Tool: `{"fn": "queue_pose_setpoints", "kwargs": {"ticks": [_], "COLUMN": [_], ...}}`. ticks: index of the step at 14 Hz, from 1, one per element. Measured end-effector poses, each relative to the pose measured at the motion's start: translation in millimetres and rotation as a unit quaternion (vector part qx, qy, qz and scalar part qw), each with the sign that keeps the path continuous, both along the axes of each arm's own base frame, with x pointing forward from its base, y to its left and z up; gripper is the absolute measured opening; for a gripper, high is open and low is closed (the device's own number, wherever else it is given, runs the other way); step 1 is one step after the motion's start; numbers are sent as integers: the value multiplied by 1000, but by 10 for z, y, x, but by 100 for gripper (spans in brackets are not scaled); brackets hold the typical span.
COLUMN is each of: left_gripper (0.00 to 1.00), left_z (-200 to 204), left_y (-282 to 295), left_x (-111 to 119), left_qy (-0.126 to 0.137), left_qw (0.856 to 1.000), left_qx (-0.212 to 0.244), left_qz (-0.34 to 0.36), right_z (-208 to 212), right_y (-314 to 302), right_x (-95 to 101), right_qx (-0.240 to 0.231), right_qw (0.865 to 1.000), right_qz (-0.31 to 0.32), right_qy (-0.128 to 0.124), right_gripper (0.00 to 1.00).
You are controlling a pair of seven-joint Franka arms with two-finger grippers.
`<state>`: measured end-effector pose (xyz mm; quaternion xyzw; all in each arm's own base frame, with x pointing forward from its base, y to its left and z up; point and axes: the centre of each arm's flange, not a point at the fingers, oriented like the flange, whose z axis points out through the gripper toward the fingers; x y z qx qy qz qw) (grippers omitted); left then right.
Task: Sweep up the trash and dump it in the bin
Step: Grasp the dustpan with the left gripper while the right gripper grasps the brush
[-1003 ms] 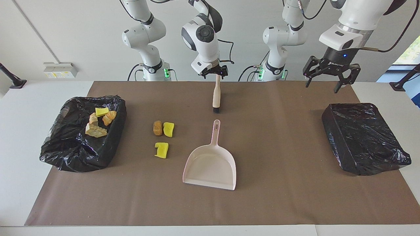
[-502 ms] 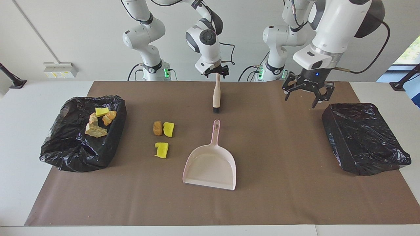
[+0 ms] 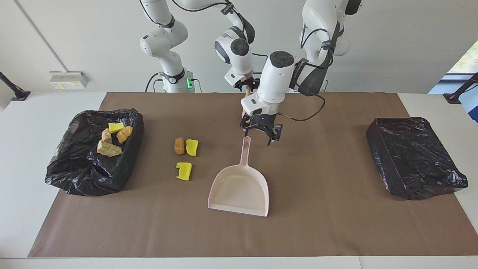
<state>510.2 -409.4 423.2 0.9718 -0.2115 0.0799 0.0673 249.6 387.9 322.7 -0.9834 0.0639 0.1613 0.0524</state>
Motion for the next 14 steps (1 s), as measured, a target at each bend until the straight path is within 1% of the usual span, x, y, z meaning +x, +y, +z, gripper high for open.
{"fn": "queue_pose_setpoints", "kwargs": {"ticks": [1,2,6,8,9,11,13,14], "left_gripper": [100,100,100,100,100,100,100,89], "left_z": [-68,-97,-135,-371,-549,-815,-865,-844], "left_y": [-74,-106,-74,-112,-168,-279,-298,-290], "left_x": [-36,-54,-1,31,46,33,48,68], "left_qy": [3,5,2,4,-3,-9,-10,-12], "left_qw": [1000,1000,1000,1000,999,999,999,999], "left_qx": [-1,-1,-3,4,8,11,10,9], "left_qz": [5,8,17,26,33,38,41,44], "right_z": [-2,-1,22,130,224,449,641,699], "right_y": [1,4,5,-89,-203,-560,-1002,-1195], "right_x": [0,0,6,69,147,370,600,686], "right_qx": [0,0,-3,-22,-32,-40,-48,-54], "right_qw": [1000,1000,1000,1000,999,998,998,997], "right_qz": [0,0,4,18,26,36,44,46], "right_qy": [0,0,3,8,12,23,28,29], "right_gripper": [33,26,26,26,26,26,26,26]}}
